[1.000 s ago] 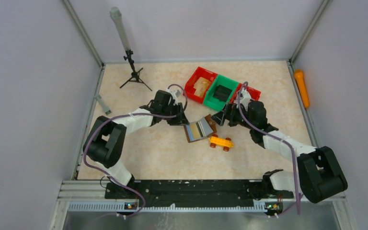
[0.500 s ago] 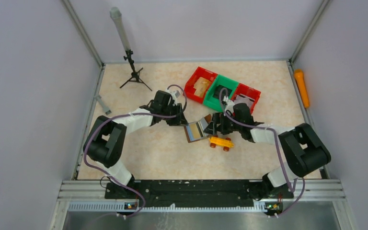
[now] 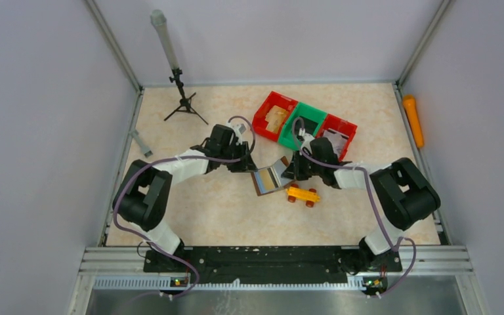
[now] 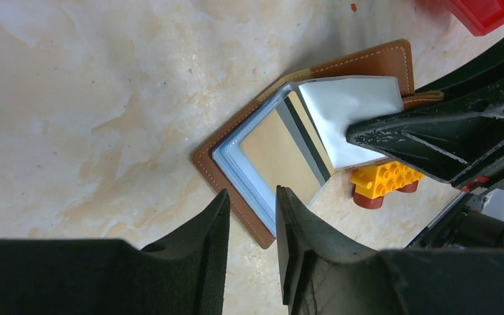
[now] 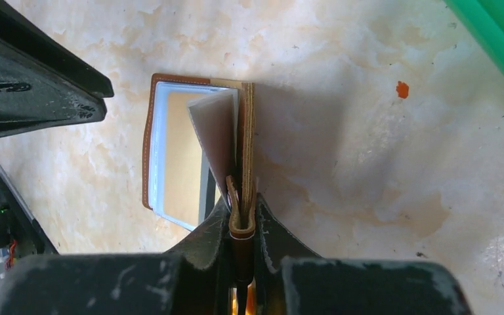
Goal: Take the credit cards out of the card holder
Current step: Remove the credit card from the card holder.
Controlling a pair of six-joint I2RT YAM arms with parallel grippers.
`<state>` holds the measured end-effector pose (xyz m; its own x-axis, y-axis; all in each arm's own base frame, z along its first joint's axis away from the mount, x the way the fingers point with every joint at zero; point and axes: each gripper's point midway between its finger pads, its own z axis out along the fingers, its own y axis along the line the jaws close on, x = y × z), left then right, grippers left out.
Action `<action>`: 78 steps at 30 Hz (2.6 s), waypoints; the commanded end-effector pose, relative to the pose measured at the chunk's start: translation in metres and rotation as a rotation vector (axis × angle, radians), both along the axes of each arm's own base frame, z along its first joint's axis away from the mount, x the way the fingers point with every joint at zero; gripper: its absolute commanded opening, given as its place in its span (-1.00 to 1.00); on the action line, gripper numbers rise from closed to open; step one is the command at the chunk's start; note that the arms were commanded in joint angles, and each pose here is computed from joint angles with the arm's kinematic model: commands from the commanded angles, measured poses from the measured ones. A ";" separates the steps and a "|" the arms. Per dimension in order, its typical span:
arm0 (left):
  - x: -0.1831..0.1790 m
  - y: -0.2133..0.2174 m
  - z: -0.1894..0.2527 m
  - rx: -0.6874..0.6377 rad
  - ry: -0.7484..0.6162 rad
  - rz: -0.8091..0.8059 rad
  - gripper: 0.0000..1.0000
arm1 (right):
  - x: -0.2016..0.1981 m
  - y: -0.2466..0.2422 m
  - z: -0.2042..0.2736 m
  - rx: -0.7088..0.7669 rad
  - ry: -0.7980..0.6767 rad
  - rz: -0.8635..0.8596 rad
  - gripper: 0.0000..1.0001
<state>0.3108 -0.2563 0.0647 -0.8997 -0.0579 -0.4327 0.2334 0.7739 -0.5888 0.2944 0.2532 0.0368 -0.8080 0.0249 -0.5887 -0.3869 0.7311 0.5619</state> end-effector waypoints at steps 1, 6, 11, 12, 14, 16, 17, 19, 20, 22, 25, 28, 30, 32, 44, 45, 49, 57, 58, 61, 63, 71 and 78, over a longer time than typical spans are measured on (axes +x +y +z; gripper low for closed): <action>0.007 0.000 0.030 -0.045 -0.131 0.020 -0.27 | 0.015 0.009 0.034 0.054 -0.088 -0.033 -1.00; 0.005 0.002 0.058 -0.126 -0.231 0.030 -0.01 | 0.012 0.011 0.074 0.159 -0.152 -0.060 -1.00; -0.004 0.004 0.085 -0.292 -0.289 0.011 0.24 | 0.009 0.007 0.106 0.222 -0.192 -0.097 -1.00; -0.005 0.005 0.089 -0.321 -0.298 0.012 0.28 | 0.008 0.006 0.112 0.235 -0.201 -0.103 -1.00; -0.007 0.009 0.098 -0.377 -0.315 0.012 0.39 | 0.006 0.005 0.124 0.261 -0.213 -0.111 -1.00; -0.009 0.011 0.109 -0.433 -0.347 0.002 0.50 | 0.004 0.004 0.135 0.293 -0.224 -0.116 -1.00; -0.011 0.013 0.111 -0.448 -0.355 -0.002 0.54 | 0.003 0.004 0.142 0.311 -0.230 -0.115 -1.00; -0.015 0.012 0.119 -0.472 -0.380 -0.021 0.62 | 0.000 0.005 0.152 0.345 -0.241 -0.114 -1.00; -0.018 0.012 0.123 -0.483 -0.390 -0.029 0.64 | -0.002 0.005 0.158 0.361 -0.248 -0.112 -1.00; -0.021 0.010 0.129 -0.503 -0.406 -0.048 0.66 | -0.006 0.006 0.165 0.391 -0.249 -0.103 -1.00; -0.027 0.006 0.136 -0.549 -0.412 -0.092 0.65 | -0.010 0.008 0.173 0.419 -0.249 -0.085 -1.00; -0.029 0.001 0.137 -0.584 -0.390 -0.118 0.61 | -0.014 0.011 0.180 0.448 -0.242 -0.067 -1.00; -0.027 0.000 0.132 -0.580 -0.367 -0.116 0.55 | -0.016 0.012 0.183 0.468 -0.241 -0.057 -1.00; -0.026 -0.001 0.129 -0.579 -0.355 -0.117 0.43 | -0.018 0.013 0.186 0.484 -0.238 -0.049 -1.00; -0.028 -0.007 0.132 -0.620 -0.330 -0.157 -0.88 | -0.014 0.014 0.183 0.473 -0.230 -0.043 -1.00; -0.027 -0.007 0.131 -0.617 -0.324 -0.156 -1.00 | -0.012 0.012 0.181 0.454 -0.227 -0.045 -0.98; -0.019 -0.004 0.118 -0.559 -0.294 -0.112 -1.00 | 0.004 -0.013 0.173 0.355 -0.251 -0.142 -0.08; -0.003 0.006 0.094 -0.428 -0.261 -0.017 -1.00 | 0.004 -0.034 0.187 0.210 -0.402 -0.144 0.09; -0.001 0.007 0.091 -0.413 -0.255 -0.010 -1.00 | 0.000 -0.027 0.192 0.234 -0.418 -0.101 0.07; 0.000 0.007 0.085 -0.397 -0.247 -0.014 -1.00 | -0.023 0.005 0.202 0.362 -0.425 0.108 -0.03; 0.001 0.006 0.083 -0.397 -0.242 -0.018 -1.00 | -0.032 0.023 0.198 0.384 -0.406 0.191 -0.09; -0.009 -0.003 0.098 -0.483 -0.264 -0.089 -1.00 | -0.026 0.049 0.162 0.401 -0.312 0.233 -0.11; -0.018 -0.009 0.111 -0.545 -0.289 -0.138 -1.00 | -0.011 0.042 0.128 0.355 -0.238 0.138 -0.02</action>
